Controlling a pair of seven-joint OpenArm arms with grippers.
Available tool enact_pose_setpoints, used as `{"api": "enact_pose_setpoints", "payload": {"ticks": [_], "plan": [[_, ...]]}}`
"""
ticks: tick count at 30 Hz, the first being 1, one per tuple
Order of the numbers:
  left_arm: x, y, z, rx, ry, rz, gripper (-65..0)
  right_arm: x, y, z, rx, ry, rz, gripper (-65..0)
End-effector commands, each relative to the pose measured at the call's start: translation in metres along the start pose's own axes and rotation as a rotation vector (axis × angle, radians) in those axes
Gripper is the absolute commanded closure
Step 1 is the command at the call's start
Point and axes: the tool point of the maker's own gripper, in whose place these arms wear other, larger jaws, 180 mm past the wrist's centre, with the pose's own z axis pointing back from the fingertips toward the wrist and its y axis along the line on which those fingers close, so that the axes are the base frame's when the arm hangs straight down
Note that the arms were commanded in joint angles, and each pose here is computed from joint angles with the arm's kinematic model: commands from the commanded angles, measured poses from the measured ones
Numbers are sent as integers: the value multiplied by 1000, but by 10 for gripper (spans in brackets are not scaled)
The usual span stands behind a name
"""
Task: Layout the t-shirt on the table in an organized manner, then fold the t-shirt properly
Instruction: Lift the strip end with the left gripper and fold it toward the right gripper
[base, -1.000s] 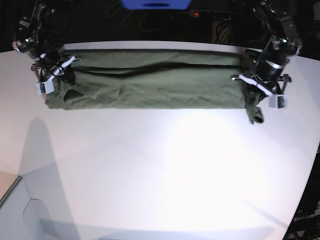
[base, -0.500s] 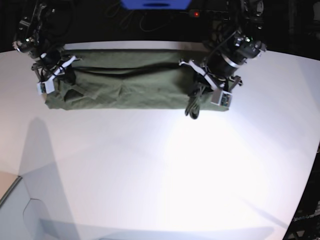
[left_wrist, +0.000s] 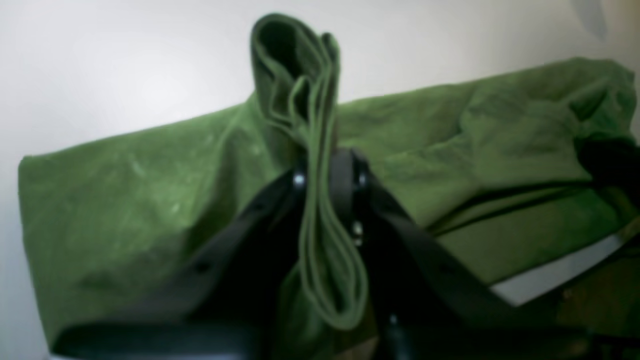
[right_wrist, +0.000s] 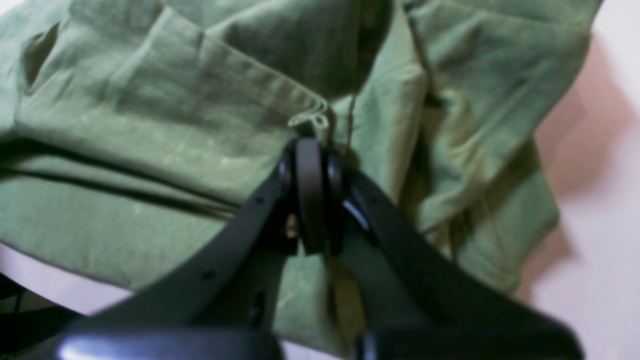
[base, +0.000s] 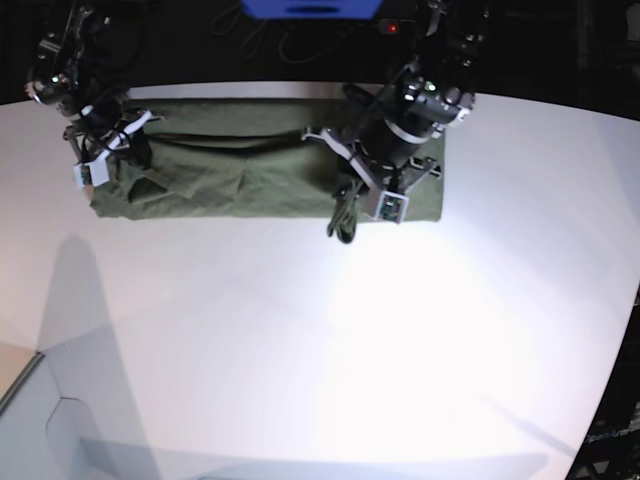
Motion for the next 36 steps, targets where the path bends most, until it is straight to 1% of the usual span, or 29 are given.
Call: {"api": "enact_pose_setpoints", "payload": {"ticks": [1, 8, 13, 24, 26, 30, 32, 34, 36], "plan": [[14, -1, 1, 7, -47, -5, -2, 6, -2, 3, -5, -14, 18, 0], [0, -15, -6, -25, -4, -39, -2, 6, -2, 3, -5, -14, 18, 0], [-7, -14, -12, -28, 20, -40, -2, 6, -2, 3, -5, -14, 18, 0], [1, -16, -12, -32, -1, -37, -12, 6, -2, 3, -5, -13, 17, 0], [2, -17, -12, -33, -4, -36, -52, 6, -2, 3, -5, -13, 17, 0], [3, -18, -13, -37, -6, -36, -204, 7, -3, 3, -7, -14, 20, 0], [5, -19, -13, -38, -12, -27, -263, 7, -3, 3, -7, -14, 20, 0], [10, -25, -14, -44, -29, -4, -300, 7, -3, 3, -7, -14, 21, 0], [17, -28, -14, -51, -68, -2, -313, 7, -3, 3, -7, -14, 22, 0]]}}
